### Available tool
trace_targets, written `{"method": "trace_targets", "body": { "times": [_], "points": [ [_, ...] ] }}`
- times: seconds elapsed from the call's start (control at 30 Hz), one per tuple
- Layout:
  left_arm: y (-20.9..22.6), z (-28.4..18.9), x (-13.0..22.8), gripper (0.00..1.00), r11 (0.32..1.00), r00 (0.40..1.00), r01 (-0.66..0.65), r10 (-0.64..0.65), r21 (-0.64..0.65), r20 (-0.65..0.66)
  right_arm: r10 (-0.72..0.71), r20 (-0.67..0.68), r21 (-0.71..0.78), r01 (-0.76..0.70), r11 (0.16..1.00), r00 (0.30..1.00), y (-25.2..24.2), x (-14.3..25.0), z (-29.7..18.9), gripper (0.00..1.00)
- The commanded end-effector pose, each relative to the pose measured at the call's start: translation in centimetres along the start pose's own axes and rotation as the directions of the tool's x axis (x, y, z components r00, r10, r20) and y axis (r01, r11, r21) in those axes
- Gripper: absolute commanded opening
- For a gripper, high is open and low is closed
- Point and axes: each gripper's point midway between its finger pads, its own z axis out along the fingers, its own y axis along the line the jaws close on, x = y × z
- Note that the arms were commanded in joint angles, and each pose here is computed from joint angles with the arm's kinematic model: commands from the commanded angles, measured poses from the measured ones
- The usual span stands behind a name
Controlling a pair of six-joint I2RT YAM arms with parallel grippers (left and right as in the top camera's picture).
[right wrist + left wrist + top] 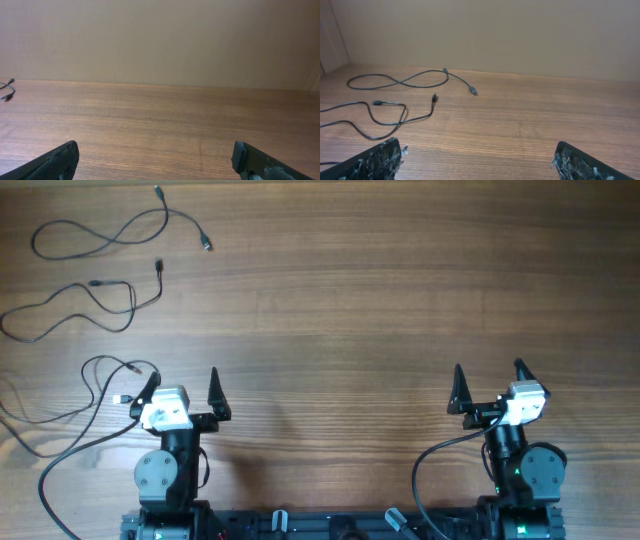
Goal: Untangle cables
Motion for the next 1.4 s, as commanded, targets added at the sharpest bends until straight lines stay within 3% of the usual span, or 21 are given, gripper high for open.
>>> {"method": "trace_targets", "body": {
  "times": [0.0, 0.87, 1.37],
  "points": [
    [0.5, 0.0, 0.1, 1.0, 0.999, 1.0, -0.029, 0.029, -0.025, 0.006, 0.012, 0.011, 0.014, -0.013, 1.0, 1.0, -0.2, -0.2, -0.1, 1.0],
    [0.4, 0.0, 0.0, 1.0, 0.999, 0.999, -0.036, 0.036, -0.024, 0.009, 0.012, 0.011, 0.014, -0.013, 1.0, 1.0, -0.2, -0.2, -0.1, 1.0],
    [-1.5, -0.1, 0.0, 1.0, 0.998, 0.999, -0.042, 0.041, 0.053, 0.01, 0.012, 0.011, 0.014, -0.012, 1.0, 1.0, -0.2, -0.2, -0.1, 1.0]
  ]
}}
